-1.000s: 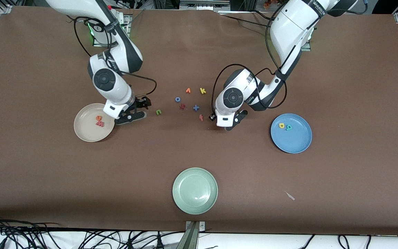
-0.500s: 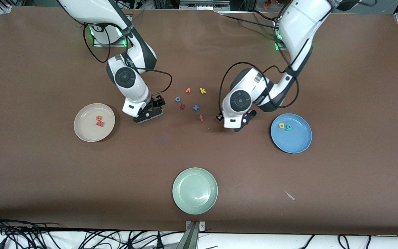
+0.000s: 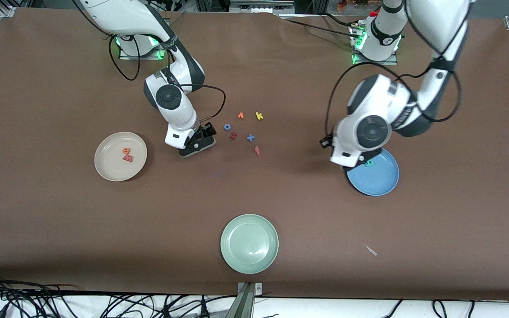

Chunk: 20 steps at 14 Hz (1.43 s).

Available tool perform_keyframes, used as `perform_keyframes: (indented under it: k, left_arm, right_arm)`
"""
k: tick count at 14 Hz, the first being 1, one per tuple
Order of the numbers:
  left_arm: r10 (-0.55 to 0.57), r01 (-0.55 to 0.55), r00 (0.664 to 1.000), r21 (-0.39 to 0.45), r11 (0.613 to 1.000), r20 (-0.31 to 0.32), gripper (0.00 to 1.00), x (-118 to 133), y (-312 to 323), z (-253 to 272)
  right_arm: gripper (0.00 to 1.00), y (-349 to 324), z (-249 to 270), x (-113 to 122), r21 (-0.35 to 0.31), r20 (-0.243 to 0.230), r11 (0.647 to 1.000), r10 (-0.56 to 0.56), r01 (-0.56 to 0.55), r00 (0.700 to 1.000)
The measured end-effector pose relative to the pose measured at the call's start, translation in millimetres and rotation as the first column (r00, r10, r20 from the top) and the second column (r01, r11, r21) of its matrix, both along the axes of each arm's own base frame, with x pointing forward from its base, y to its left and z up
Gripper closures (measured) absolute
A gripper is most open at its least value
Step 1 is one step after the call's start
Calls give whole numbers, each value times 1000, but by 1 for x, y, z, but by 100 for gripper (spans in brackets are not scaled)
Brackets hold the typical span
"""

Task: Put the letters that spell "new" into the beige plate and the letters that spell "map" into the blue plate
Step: 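Drop the m on the blue plate while the right gripper reaches the green u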

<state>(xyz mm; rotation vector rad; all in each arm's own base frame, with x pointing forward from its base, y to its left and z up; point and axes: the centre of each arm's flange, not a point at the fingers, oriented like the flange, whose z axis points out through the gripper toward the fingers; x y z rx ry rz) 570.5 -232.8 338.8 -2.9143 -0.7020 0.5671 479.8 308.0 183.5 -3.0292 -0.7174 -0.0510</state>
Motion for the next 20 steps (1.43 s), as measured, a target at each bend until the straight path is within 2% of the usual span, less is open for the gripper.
perform_keyframes:
  k: [3,4,5,6,8,10,12,14,15,16,17,18,19,20]
  left_arm:
    - [-115,118,990,-46,992,78,73,24,52,13]
    - [-142,146,984,-31,989,110,73,31,63,11]
    - [-164,167,978,-12,986,131,73,36,69,4]
    - [-187,187,972,10,982,142,73,40,73,-8]
    - [-220,216,965,43,975,143,73,44,78,-38]
    - [-244,240,961,40,970,130,73,46,78,-62]
    - [-303,303,946,21,953,115,73,45,78,-75]
    - [-392,395,913,-10,919,113,73,47,88,-76]
    - [-427,433,897,-26,901,114,69,50,99,-76]
    - [-450,457,885,-39,889,117,58,52,111,-76]
    - [-463,471,878,-47,881,122,49,55,120,-75]
    - [-468,477,874,-50,877,129,41,57,127,-73]
    - [-472,483,870,-49,875,139,34,60,128,-70]
    - [-475,486,867,-46,873,152,21,63,127,-64]
  right_arm:
    - [8,4,-6,-6,-3,4,1000,22,-22,1000]
    - [12,6,-7,-8,-2,4,1000,28,-28,1000]
    - [20,9,-7,-9,-2,4,999,32,-32,999]
    - [21,10,-8,-11,-2,4,999,36,-36,999]
    - [31,11,-8,-11,-3,4,999,41,-41,999]
    - [40,11,-8,-11,-5,6,999,53,-53,999]
    - [43,10,-8,-11,-6,6,998,63,-63,998]
    - [47,10,-8,-11,-7,6,998,66,-66,998]
    - [51,10,-8,-11,-7,6,998,66,-66,998]
    - [51,10,-8,-11,-7,6,998,67,-67,998]
    - [56,10,-8,-11,-7,6,998,67,-67,998]
    - [56,10,-8,-11,-8,6,998,67,-67,998]
    - [61,10,-8,-11,-8,7,998,68,-68,998]
    - [68,9,-7,-10,-9,9,998,68,-68,998]
